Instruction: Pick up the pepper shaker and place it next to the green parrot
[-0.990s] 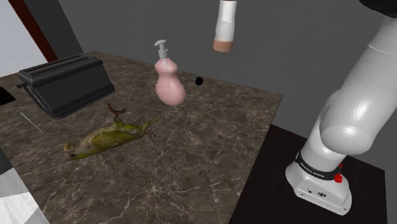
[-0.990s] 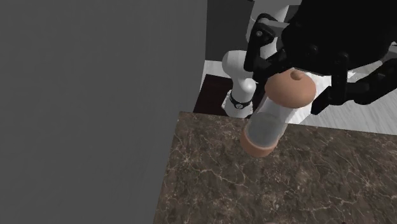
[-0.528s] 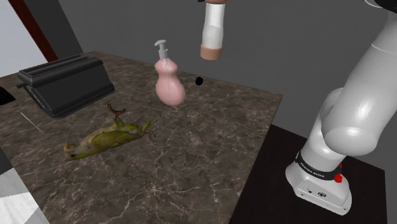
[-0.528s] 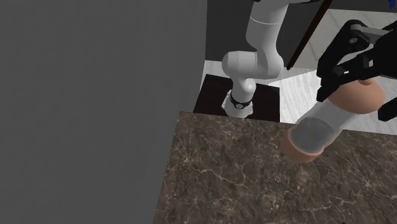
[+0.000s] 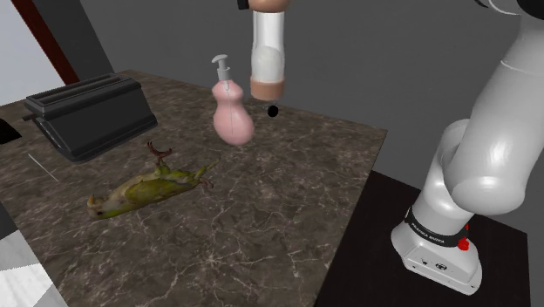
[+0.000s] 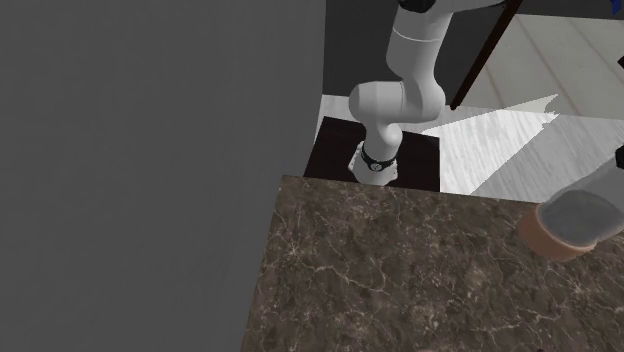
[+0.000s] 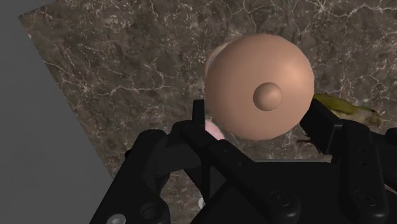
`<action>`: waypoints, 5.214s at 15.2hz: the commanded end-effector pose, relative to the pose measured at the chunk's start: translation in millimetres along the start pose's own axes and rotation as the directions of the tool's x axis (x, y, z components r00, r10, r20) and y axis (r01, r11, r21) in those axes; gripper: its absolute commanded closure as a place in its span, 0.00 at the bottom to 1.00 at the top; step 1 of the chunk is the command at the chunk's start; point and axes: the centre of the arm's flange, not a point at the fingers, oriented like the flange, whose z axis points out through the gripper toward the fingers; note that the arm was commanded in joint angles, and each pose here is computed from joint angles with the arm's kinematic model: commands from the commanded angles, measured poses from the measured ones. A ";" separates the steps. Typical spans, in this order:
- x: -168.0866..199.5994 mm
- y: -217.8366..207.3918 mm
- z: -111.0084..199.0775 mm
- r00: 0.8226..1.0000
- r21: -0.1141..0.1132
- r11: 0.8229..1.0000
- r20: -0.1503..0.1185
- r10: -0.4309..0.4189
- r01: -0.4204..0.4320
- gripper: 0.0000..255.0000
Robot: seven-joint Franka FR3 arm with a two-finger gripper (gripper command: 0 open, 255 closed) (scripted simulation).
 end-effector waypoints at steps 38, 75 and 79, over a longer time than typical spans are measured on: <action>-30.9 -124.8 154.2 1.000 0.000 1.000 0.000 0.002 -0.002 1.00; -22.3 -124.5 202.3 1.000 0.000 1.000 0.000 0.002 -0.002 0.00; -22.3 -124.5 202.3 1.000 0.000 1.000 0.000 0.002 -0.002 0.00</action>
